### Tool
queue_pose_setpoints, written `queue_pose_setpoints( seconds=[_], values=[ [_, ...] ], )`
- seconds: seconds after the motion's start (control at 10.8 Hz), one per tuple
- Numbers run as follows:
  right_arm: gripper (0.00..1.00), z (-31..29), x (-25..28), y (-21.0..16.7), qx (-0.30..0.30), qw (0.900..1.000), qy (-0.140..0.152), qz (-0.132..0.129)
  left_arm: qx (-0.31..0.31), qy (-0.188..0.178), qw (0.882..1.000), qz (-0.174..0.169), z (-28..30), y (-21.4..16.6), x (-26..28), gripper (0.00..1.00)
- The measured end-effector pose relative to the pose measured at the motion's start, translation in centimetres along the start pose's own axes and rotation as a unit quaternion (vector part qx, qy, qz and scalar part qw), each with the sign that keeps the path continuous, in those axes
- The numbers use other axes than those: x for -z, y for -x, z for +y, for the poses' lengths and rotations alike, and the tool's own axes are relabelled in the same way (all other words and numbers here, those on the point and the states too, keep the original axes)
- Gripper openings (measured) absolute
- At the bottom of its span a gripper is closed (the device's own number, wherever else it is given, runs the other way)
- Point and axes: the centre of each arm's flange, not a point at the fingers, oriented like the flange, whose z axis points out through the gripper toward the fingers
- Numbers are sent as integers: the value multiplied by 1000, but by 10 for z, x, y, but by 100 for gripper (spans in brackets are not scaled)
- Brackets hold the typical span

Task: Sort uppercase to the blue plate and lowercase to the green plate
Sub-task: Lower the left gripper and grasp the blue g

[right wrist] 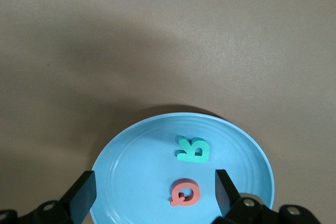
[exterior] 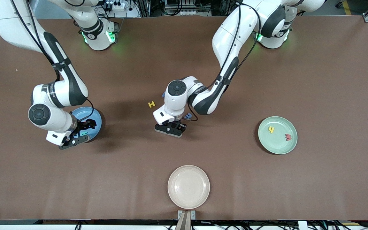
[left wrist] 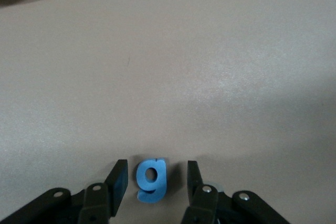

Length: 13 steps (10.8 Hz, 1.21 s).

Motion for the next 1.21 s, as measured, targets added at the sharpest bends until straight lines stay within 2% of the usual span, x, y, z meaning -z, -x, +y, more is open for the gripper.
queue_pose_setpoints(
  seconds=[0.19, 0.46, 0.65, 0.74, 0.84, 0.93, 1.21],
  values=[
    [100, 0, 0, 0, 0, 1000, 0, 0, 0, -1, 1000, -1, 2, 3, -2, 54],
    [100, -2, 0, 0, -3, 1000, -5, 1, 0, -2, 1000, -1, 1, 3, -3, 49],
    [100, -6, 1, -2, -7, 1000, -14, 2, -1, -5, 1000, -1, 0, 3, -5, 42],
    [100, -7, 1, -2, -9, 1000, -18, 3, -3, -8, 1000, 0, 0, 4, -6, 33],
    [100, -8, 1, -2, -11, 1000, -20, 3, -6, -11, 1000, 2, 1, 5, -6, 33],
    [100, -8, 1, -2, -13, 1000, -22, 3, -8, -13, 1000, 3, 2, 5, -6, 27],
    [100, -8, 0, -2, -13, 1000, -23, 3, -17, -28, 999, -2, 5, 8, -5, 27]
  ],
)
